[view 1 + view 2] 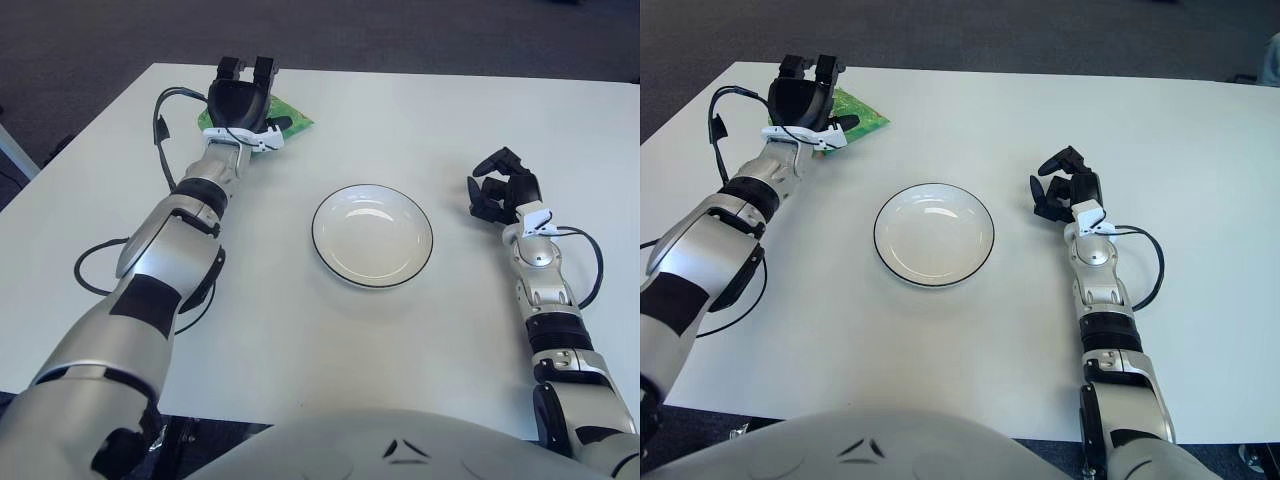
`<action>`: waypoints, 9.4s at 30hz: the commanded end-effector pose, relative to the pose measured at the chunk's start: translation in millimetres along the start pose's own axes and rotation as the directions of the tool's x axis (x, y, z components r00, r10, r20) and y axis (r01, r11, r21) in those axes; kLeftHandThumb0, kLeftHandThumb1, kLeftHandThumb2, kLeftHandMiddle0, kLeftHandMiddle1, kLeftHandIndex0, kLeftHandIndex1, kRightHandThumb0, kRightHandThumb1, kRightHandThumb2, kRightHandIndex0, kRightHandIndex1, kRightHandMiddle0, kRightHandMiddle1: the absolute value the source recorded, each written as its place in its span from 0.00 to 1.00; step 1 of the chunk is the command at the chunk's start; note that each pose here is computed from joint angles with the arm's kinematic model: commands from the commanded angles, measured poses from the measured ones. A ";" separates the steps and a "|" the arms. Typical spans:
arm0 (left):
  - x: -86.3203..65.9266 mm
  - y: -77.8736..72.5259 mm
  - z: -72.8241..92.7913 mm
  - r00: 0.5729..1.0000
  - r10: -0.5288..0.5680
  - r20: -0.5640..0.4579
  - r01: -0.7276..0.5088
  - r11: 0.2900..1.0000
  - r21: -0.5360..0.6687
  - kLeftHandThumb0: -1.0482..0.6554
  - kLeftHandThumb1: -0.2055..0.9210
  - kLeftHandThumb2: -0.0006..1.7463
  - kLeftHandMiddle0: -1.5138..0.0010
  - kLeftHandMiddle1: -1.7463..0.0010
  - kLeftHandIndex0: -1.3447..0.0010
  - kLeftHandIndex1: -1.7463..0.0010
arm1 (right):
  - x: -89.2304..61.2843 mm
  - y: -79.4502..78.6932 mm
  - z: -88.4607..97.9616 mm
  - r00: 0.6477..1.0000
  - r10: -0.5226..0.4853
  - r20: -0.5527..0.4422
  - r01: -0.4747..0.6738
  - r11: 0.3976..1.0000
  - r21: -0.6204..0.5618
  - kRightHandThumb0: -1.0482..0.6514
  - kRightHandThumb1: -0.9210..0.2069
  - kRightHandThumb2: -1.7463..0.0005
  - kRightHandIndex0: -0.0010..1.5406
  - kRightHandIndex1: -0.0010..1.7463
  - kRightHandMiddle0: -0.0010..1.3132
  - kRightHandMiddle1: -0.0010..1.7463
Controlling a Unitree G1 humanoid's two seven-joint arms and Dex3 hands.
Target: Put the snack into the plate.
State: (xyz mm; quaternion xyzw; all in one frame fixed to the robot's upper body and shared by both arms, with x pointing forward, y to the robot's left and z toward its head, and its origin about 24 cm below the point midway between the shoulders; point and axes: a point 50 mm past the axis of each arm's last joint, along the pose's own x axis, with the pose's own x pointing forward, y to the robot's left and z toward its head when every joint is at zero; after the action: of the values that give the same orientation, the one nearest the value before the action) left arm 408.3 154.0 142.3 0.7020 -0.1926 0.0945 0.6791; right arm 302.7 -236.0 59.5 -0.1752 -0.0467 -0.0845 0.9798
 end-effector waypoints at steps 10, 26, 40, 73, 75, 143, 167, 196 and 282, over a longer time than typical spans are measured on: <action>6.4 -4.6 4.5 0.979 -0.192 -0.067 0.195 0.980 0.044 0.02 1.00 0.63 0.90 0.95 1.00 0.65 | -36.9 16.0 -54.0 0.964 0.083 -0.252 -0.094 0.995 -0.035 0.37 0.33 0.42 0.66 1.00 0.33 1.00; -4.3 -23.2 1.9 0.902 -0.402 -0.161 0.410 0.912 0.018 0.00 1.00 0.74 0.90 0.97 1.00 0.70 | -40.8 17.9 -52.2 0.965 0.094 -0.246 -0.104 0.994 -0.028 0.38 0.32 0.43 0.66 1.00 0.32 1.00; -21.8 -42.1 -4.5 0.833 -0.520 -0.190 0.529 0.849 -0.006 0.00 1.00 0.75 0.85 0.70 1.00 0.68 | -45.9 17.6 -49.4 0.964 0.102 -0.247 -0.113 0.993 -0.028 0.38 0.30 0.44 0.66 1.00 0.31 1.00; -66.3 -28.1 1.8 0.909 -0.271 0.315 0.309 0.948 -0.074 0.04 1.00 0.69 0.80 0.87 1.00 0.47 | -50.3 16.6 -44.4 0.959 0.109 -0.260 -0.122 0.992 -0.035 0.38 0.31 0.43 0.65 1.00 0.32 1.00; -71.9 -23.9 1.0 0.906 -0.262 0.333 0.306 0.948 -0.086 0.04 1.00 0.69 0.80 0.87 1.00 0.47 | -50.3 16.6 -44.0 0.960 0.108 -0.259 -0.122 0.992 -0.037 0.38 0.31 0.43 0.65 1.00 0.32 1.00; -86.0 7.3 16.1 0.941 0.202 0.271 -0.151 0.969 -0.197 0.00 1.00 0.29 1.00 1.00 1.00 1.00 | -45.7 17.2 -45.7 0.958 0.104 -0.267 -0.121 0.992 -0.047 0.37 0.33 0.41 0.67 1.00 0.33 1.00; -54.4 -28.5 24.9 0.964 -0.164 0.211 0.184 0.980 -0.078 0.00 1.00 0.28 1.00 1.00 1.00 1.00 | -45.3 19.2 -44.6 0.958 0.113 -0.265 -0.128 0.991 -0.041 0.37 0.33 0.41 0.68 1.00 0.33 1.00; -50.6 -63.6 14.4 0.698 -0.709 0.102 0.707 0.659 -0.256 0.00 1.00 0.53 0.98 0.99 1.00 1.00 | -47.9 17.6 -42.5 0.959 0.117 -0.260 -0.139 0.988 -0.065 0.37 0.33 0.42 0.67 1.00 0.33 1.00; -39.1 35.3 54.0 0.878 0.362 0.312 -0.112 0.791 -0.601 0.93 0.32 0.87 0.51 0.00 0.25 0.00 | -48.7 17.8 -38.5 0.946 0.150 -0.288 -0.174 0.983 -0.058 0.38 0.29 0.45 0.64 1.00 0.31 1.00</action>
State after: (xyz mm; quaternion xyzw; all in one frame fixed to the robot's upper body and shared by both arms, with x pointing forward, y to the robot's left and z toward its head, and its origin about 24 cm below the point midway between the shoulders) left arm 357.9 100.9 154.8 0.4573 -0.4299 -0.0262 0.7781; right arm 282.5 -223.8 67.5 -0.2077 -0.0325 -0.0507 0.9763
